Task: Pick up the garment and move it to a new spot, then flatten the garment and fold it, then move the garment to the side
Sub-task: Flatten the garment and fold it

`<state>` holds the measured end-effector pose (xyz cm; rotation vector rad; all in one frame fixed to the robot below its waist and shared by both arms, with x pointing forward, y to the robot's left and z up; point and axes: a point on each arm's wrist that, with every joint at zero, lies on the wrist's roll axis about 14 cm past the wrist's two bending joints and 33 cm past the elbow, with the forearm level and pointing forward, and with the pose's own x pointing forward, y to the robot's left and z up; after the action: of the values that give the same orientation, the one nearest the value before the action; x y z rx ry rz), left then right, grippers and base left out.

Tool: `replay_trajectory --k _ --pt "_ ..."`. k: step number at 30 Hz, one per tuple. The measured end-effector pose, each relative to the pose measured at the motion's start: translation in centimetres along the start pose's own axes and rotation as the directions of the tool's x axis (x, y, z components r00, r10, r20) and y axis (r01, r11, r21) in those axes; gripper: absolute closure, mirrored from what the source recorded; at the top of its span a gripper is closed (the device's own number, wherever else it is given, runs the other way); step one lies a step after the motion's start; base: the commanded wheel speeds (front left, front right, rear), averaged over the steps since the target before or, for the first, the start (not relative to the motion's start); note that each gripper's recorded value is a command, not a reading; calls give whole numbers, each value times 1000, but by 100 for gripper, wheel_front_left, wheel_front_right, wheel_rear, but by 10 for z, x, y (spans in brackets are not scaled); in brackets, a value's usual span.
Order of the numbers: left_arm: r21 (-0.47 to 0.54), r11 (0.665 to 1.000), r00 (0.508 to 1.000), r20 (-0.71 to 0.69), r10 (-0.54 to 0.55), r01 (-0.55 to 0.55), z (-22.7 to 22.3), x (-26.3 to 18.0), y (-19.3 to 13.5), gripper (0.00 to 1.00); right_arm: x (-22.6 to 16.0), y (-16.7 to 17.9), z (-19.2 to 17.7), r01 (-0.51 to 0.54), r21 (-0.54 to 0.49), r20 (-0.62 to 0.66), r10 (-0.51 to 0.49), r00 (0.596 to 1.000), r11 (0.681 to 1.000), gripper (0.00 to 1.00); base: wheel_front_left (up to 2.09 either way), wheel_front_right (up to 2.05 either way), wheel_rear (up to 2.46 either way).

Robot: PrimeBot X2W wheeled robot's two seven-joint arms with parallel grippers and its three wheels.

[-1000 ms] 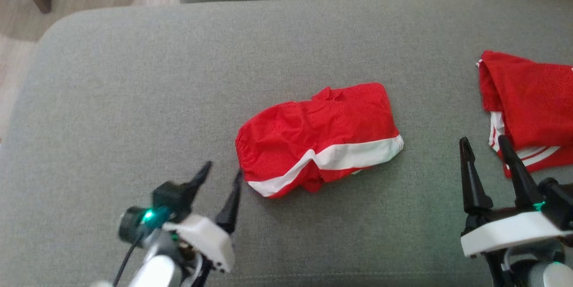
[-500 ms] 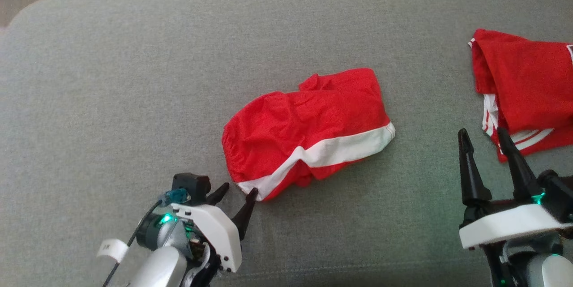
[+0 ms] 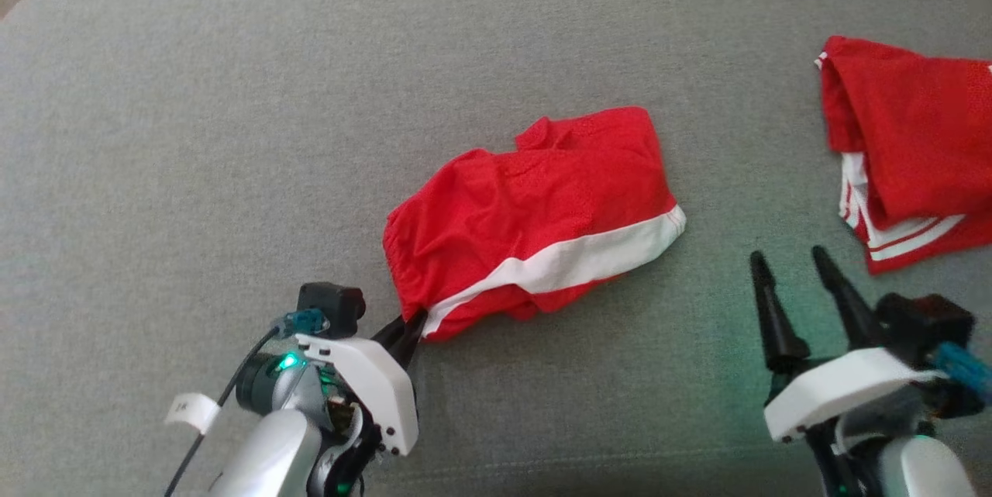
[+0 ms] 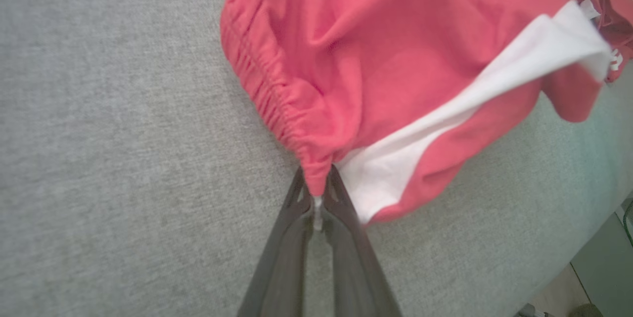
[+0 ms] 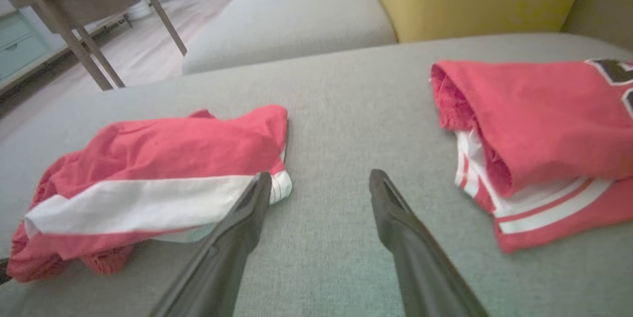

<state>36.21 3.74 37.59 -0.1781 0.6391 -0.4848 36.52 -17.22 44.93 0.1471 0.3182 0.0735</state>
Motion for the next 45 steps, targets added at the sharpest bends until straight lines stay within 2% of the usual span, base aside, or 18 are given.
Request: replay_trajectory --k 3,9,16,23,25,26,29,30,31,37,45 --pt "-3 1000 1000 7 4 -4 2 1 2 100 10 6 -18 -34 -17 -74 33 997 999 0 0 0 0" --pt "6 1000 999 37 11 -11 13 8 9 100 48 17 -26 -108 -37 -139 102 985 993 0 0 0 0" --pt "8 1000 998 53 23 -23 16 12 16 100 65 26 -63 -169 -54 -284 147 947 984 0 0 0 0" --pt "1 1000 998 54 27 -27 14 15 18 100 71 30 -73 -196 -54 -319 169 933 979 0 0 0 0" --pt "2 1000 998 59 27 -27 15 16 19 100 75 32 -71 -206 -62 -314 176 933 977 3 0 0 0" --pt "3 1000 998 58 27 -27 16 16 19 100 76 32 -71 -210 -61 -316 180 931 976 6 0 0 0" --pt "6 1000 998 61 27 -28 17 17 20 100 77 34 -74 -226 -70 -329 191 925 972 40 0 0 0" --pt "6 1000 998 61 28 -28 17 17 20 100 77 35 -75 -231 -72 -335 195 922 970 65 0 0 0" --pt "5 1000 998 59 29 -29 16 17 20 100 78 35 -75 -235 -71 -337 198 920 970 100 0 0 0" --pt "14 999 994 98 39 -40 23 14 22 100 77 39 -72 -237 -50 -315 210 926 970 100 0 0 0" --pt "81 994 958 285 41 -67 77 -5 20 100 63 26 -24 -192 -43 -129 185 974 980 100 0 0 0"
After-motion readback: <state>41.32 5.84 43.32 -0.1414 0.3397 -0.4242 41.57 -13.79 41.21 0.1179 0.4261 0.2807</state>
